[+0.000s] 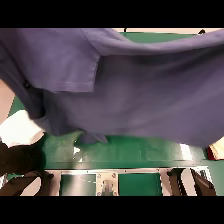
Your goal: Fold the shirts.
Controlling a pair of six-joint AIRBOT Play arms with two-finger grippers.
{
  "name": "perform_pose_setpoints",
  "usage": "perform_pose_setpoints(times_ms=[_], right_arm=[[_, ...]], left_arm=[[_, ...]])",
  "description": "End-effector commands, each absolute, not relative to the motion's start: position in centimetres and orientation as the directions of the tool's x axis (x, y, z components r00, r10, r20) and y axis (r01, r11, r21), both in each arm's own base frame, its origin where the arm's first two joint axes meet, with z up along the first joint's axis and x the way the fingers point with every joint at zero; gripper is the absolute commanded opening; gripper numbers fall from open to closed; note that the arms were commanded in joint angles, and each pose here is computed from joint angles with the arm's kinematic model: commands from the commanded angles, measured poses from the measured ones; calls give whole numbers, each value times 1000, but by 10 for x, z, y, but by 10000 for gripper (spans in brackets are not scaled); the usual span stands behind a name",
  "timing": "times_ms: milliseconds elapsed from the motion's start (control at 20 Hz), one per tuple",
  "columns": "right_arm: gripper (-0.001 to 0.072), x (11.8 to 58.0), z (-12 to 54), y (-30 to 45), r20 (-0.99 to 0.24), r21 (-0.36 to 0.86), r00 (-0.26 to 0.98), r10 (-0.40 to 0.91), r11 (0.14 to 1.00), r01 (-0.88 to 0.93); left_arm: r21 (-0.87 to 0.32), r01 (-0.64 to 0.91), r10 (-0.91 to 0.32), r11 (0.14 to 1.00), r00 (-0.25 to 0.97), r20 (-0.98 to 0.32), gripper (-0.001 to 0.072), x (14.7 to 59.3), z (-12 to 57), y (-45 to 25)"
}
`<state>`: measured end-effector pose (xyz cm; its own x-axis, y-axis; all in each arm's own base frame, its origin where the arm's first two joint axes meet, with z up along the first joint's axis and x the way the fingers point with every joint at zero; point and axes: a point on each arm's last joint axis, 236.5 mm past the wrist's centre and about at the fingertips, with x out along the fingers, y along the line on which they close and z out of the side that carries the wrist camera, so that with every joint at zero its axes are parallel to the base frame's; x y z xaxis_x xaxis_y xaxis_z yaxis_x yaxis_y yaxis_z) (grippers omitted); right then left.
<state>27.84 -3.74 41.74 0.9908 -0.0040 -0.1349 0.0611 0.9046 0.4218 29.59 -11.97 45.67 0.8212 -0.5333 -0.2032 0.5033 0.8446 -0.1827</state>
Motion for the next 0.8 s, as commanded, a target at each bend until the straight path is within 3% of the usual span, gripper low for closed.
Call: perform_pose_setpoints(times_ms=[0,350,550,750], right_arm=[[17,314,339,-50,-273,518,958,91,853,67],[17,415,116,-69,-551,621,805,222,753,217],[17,469,25,-79,-647,641,710,280,703,308],[17,521,-3,-85,-645,684,672,363,666,297]], left_arm=[[-279,434,-511,856,788,-342,30,347,387,-111],[-467,330,-565,820,590,-576,30,482,172,-144],[-520,203,-524,830,604,-601,30,540,91,-147],[-510,147,-458,848,688,-563,30,573,77,-131]])
